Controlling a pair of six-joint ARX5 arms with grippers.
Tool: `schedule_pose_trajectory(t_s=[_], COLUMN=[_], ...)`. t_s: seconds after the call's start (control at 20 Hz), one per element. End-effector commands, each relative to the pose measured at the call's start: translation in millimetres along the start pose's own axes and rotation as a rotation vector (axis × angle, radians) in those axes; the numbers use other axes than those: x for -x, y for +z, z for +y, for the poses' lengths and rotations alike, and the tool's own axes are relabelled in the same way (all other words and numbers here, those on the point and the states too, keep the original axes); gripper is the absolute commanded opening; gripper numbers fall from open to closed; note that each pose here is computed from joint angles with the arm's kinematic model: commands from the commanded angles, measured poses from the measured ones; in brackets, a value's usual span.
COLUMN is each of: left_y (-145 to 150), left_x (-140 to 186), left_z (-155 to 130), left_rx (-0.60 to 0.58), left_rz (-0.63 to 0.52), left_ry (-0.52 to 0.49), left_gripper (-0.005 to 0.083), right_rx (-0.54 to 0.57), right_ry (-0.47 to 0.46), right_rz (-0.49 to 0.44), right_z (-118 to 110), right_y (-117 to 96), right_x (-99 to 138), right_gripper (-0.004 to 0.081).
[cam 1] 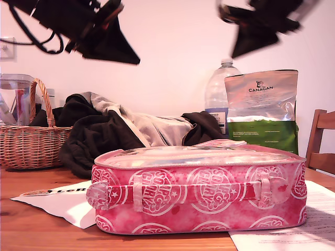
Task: Open the zipper in the zip bag in front of you
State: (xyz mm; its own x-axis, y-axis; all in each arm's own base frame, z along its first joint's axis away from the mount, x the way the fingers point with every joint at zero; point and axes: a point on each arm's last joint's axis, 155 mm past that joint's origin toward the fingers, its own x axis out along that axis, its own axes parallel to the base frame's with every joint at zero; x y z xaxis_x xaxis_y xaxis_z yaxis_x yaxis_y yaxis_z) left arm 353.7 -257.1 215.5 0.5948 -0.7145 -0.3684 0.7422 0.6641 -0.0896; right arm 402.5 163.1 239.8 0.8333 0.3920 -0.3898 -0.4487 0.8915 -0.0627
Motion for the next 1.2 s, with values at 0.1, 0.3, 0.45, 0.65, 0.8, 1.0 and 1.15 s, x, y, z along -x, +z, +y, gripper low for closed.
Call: schedule_pose_trajectory(t_s=[0.1,0.3,0.45,0.65,0.8,1.0,1.15], left_y=[-27,-54,-63,-62,-62,-80,-93], left_x=[22,52,82,117,130,133,132], left_z=[-6,-15,-22,-31,-36,-38,-39], left_rx=[0.013,0.029,0.047,0.060,0.059,0.081,0.099], left_rz=[0.014,0.000,-0.062,-0.126,-0.135,-0.070,-0.017], left_ry=[0.018,0.044,0.073,0.097,0.096,0.095,0.095], left_gripper=[-0.0022,-0.0022,-0.0022,-0.0022,-0.0021,-0.0021,-0.0021], right_rx=[-0.021,-0.047,-0.039,-0.053,-0.065,-0.069,-0.073], right_ry=[0.014,0.021,0.038,0.074,0.075,0.077,0.079], right_rz=[-0.055,-0.099,-0.134,-0.184,-0.198,-0.141,-0.054], right_z=[11,20,29,42,42,43,45], right_y=[-23,-50,-64,-64,-67,-82,-104], right_x=[38,77,109,151,166,167,165], right_gripper=[-0.0011,-0.0011,-0.0011,-0.0011,-0.0011,-0.0011,-0.0011])
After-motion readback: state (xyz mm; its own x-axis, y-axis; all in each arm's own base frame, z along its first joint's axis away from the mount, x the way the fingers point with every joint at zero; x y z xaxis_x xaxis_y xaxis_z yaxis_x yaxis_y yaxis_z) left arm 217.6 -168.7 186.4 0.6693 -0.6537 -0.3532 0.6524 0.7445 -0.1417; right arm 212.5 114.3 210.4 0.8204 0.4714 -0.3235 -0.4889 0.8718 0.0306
